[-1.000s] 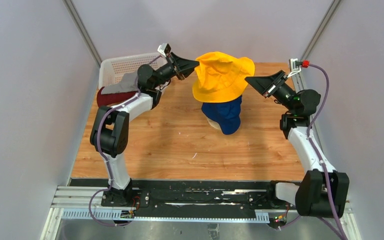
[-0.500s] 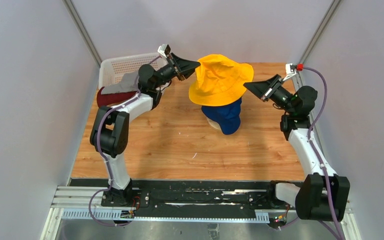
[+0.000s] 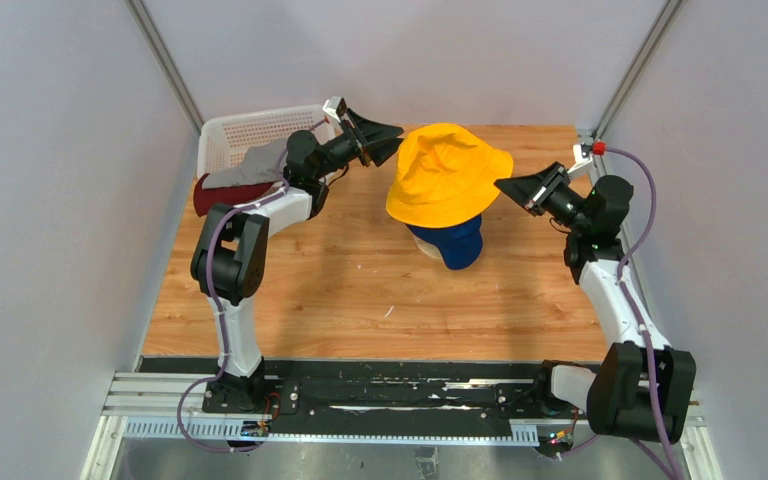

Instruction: Stack the hats

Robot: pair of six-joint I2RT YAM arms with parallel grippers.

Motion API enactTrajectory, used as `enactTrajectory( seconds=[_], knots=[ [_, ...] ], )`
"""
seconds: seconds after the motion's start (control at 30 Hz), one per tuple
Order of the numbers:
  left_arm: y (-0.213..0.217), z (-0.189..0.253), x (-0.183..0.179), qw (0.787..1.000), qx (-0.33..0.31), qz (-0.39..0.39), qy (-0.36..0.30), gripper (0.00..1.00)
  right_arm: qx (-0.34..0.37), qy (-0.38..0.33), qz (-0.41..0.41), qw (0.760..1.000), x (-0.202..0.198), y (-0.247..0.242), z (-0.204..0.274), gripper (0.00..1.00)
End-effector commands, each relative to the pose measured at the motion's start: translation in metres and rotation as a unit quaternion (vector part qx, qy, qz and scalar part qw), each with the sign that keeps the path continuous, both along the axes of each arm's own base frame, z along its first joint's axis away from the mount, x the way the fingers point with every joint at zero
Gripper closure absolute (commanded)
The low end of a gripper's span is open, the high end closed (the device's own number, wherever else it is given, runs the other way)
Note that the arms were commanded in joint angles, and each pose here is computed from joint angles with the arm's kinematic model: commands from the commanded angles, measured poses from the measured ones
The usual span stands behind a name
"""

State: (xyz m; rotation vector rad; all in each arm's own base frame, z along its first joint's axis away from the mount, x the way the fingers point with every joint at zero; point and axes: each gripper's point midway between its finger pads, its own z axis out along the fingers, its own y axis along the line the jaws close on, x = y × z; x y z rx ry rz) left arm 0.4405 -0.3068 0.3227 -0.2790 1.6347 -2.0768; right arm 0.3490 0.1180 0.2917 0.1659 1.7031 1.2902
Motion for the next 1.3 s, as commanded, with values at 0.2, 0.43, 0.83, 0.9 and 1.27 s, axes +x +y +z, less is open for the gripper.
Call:
enactTrajectory(
  seconds=[0.2, 0.43, 0.83, 0.9, 1.27],
  knots=[
    [0.001, -0.021, -0.008, 0.998, 0.053, 0.012, -0.030, 0.33, -0.087, 0.066, -0.081, 0.991, -0.012, -0.048, -0.043, 1.00],
    [0.022, -0.038, -0.005, 0.988, 0.133, 0.071, -0.039, 0.31, -0.128, 0.115, -0.088, 0.981, -0.018, -0.056, -0.078, 0.99],
    [0.048, -0.049, -0.015, 0.956, 0.242, 0.145, -0.083, 0.29, -0.147, 0.164, -0.090, 0.971, 0.016, -0.070, -0.101, 0.99],
    [0.046, -0.058, -0.013, 0.955, 0.248, 0.141, -0.081, 0.29, -0.147, 0.163, -0.087, 0.972, 0.021, -0.070, -0.099, 1.00],
    [0.008, -0.084, -0.019, 0.954, 0.269, 0.088, -0.101, 0.29, -0.153, 0.134, -0.062, 0.977, 0.037, -0.044, -0.081, 0.99]
  ],
)
